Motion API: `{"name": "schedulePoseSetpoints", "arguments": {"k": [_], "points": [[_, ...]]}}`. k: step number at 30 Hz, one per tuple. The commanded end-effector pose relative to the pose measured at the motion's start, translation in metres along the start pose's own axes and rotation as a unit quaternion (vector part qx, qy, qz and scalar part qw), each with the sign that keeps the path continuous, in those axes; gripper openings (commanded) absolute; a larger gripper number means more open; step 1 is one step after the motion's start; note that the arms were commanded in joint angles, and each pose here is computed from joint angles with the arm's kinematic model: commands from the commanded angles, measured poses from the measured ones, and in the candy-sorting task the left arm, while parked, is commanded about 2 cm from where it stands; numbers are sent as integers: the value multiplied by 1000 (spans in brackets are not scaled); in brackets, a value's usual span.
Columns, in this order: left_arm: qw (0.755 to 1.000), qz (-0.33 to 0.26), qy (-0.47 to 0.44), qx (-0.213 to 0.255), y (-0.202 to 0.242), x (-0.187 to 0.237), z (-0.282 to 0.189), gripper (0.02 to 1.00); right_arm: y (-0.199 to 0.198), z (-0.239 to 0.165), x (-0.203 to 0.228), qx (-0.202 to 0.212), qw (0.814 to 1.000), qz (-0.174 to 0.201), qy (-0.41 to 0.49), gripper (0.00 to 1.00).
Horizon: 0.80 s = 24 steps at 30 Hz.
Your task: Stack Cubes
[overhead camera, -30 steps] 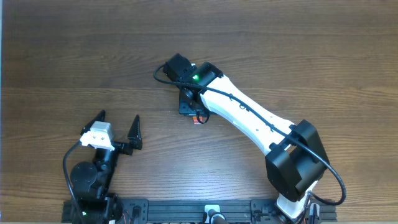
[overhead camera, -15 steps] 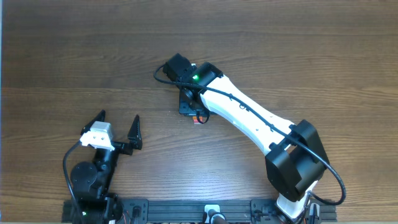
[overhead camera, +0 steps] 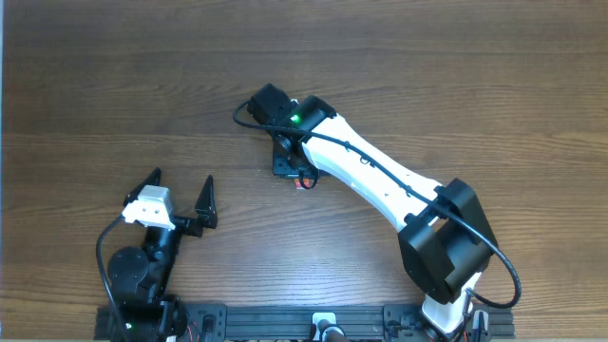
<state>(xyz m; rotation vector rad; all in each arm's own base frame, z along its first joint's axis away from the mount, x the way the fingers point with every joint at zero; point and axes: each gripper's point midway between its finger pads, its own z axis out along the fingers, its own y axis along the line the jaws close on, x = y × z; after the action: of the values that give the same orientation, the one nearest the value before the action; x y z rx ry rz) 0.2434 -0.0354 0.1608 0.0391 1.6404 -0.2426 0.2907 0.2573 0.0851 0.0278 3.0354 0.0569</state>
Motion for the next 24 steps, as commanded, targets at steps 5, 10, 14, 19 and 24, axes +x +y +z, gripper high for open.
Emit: {"name": "schedulePoseSetpoints", "arguments": {"k": [5,10,14,19,24], "points": [[1000,7,1,1,-1,2,0,1000,-1,10,4,13,1000,0,5,220],[1000,7,1,1,-1,2,0,1000,-1,10,4,12,1000,0,7,531],[1000,7,1,1,-1,2,0,1000,-1,10,4,12,1000,0,7,875],[1000,7,1,1,-1,2,0,1000,-1,9,5,12,1000,0,8,991],[1000,7,1,2,-1,2,0,1000,-2,-7,0,15,1000,-14,9,991]]}}
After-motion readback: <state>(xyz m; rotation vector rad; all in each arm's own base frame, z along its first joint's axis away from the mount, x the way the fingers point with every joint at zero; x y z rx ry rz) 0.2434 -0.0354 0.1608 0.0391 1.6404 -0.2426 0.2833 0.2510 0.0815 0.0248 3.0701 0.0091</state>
